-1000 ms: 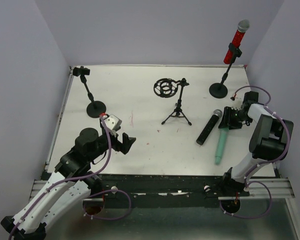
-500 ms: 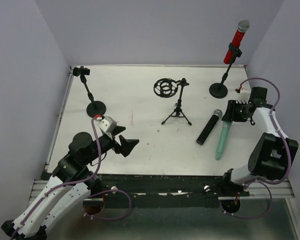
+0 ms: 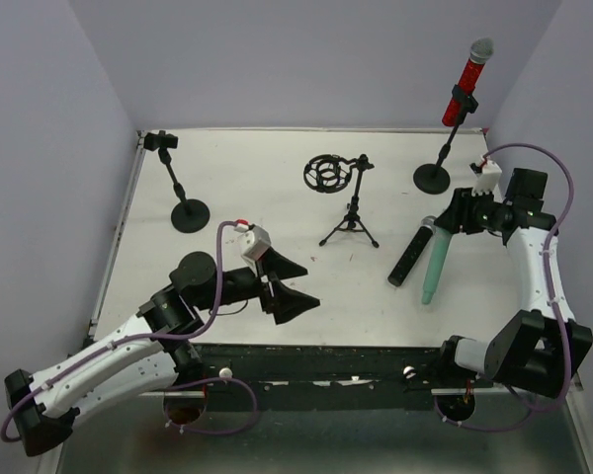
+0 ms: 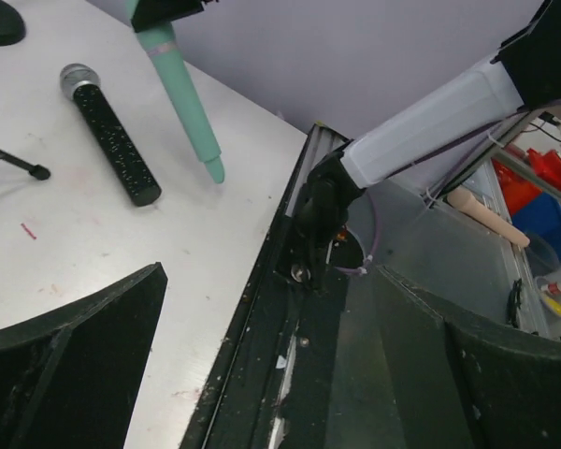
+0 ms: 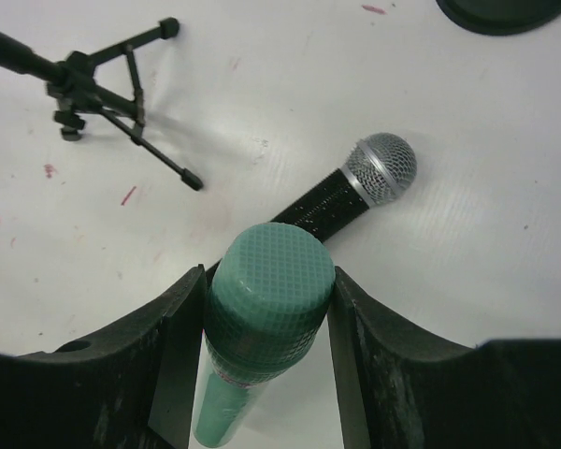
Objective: Attach the microphones to the stand
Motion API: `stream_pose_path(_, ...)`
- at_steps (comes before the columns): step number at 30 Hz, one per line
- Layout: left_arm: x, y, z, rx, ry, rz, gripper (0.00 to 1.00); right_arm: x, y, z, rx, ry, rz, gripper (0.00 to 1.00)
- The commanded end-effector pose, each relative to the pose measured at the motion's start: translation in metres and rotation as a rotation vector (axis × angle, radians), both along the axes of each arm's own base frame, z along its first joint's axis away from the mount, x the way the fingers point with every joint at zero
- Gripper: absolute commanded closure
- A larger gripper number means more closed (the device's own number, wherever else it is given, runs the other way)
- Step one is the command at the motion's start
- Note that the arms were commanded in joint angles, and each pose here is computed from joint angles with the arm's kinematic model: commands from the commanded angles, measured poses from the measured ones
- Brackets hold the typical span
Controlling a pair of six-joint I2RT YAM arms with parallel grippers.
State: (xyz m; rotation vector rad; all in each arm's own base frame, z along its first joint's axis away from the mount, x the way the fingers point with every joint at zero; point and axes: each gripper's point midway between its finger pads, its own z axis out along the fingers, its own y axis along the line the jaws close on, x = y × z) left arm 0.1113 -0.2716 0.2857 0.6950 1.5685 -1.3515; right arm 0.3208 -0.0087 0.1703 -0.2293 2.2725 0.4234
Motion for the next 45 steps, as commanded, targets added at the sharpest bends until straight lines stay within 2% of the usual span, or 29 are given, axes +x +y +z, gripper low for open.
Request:
stream_pose_path(1, 0.002, -0.031, 0.048, -0.043, -0.041, -0.007, 0.02, -0.007, 0.028, 0.046, 0.085, -0.111, 0.138, 0.76)
stream_pose_path(10, 0.026, -0.105, 0.091, -0.019, 0.045, -0.019, 0.02, -0.032, 0.074, 0.136, 0.239, -0.293, 0.353, 0.76)
stream_pose_path(15, 0.043, -0.141, 0.097, 0.026, 0.076, -0.024, 0.02, -0.051, 0.094, 0.174, 0.314, -0.377, 0.452, 0.76)
stream_pose_path(17, 0.047, -0.156, 0.09, 0.086, 0.108, -0.025, 0.02, -0.057, 0.1, 0.186, 0.339, -0.402, 0.486, 0.76)
stream_pose_path(24, 0.065, -0.196, 0.074, 0.187, 0.147, -0.015, 0.02, -0.07, 0.112, 0.209, 0.391, -0.439, 0.554, 0.76)
stream_pose_path(31, 0.084, -0.209, 0.059, 0.276, 0.112, 0.059, 0.02, -0.077, 0.116, 0.214, 0.403, -0.449, 0.581, 0.76)
stream_pose_path(35, 0.089, -0.219, 0.057, 0.299, 0.101, 0.052, 0.07, -0.079, 0.118, 0.214, 0.421, -0.447, 0.595, 0.76)
stream_pose_path(45, 0.092, -0.231, 0.054, 0.323, 0.104, 0.035, 0.29, -0.083, 0.12, 0.216, 0.434, -0.447, 0.616, 0.76)
